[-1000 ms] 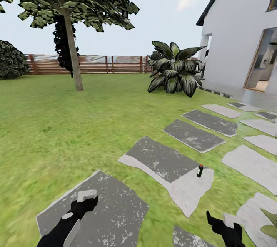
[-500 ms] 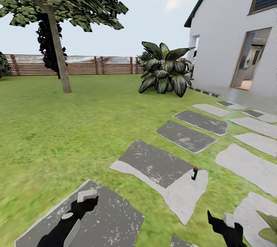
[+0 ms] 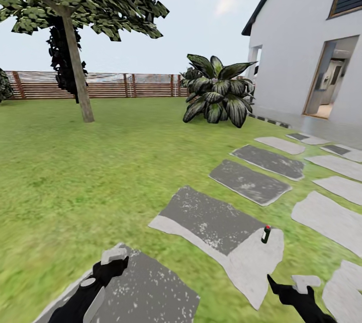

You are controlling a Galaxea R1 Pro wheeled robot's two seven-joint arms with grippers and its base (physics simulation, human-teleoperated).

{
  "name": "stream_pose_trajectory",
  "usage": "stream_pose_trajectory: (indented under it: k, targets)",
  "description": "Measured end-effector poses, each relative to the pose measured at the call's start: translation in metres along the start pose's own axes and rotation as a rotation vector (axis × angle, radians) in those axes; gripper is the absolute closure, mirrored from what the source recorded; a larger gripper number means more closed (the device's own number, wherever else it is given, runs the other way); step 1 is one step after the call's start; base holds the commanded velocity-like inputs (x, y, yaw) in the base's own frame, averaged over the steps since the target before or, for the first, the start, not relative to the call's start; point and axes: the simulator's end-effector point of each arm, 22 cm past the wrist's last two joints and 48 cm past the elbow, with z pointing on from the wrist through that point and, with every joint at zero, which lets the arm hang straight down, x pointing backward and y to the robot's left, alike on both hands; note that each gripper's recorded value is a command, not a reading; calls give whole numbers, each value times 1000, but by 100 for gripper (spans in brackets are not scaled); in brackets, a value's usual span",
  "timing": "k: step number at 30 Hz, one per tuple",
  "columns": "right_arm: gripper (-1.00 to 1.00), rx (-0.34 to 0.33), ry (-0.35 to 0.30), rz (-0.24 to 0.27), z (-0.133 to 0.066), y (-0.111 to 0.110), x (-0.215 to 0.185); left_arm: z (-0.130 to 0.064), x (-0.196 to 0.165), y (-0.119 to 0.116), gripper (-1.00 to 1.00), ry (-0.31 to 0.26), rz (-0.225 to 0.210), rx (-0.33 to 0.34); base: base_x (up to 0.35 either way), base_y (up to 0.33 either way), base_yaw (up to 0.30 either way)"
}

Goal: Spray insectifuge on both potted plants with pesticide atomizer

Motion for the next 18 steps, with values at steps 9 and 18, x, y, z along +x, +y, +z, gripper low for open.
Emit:
stream_pose_trajectory:
  k: [9,18]
  targets:
    - [-100,-16,-1,6,0,7,1,0,0,0,-100,0,0,0,234,223,0]
    - [-100,45,-16,88,-4,-19,-2,0,0,0,-100,0,0,0,243,227,-60]
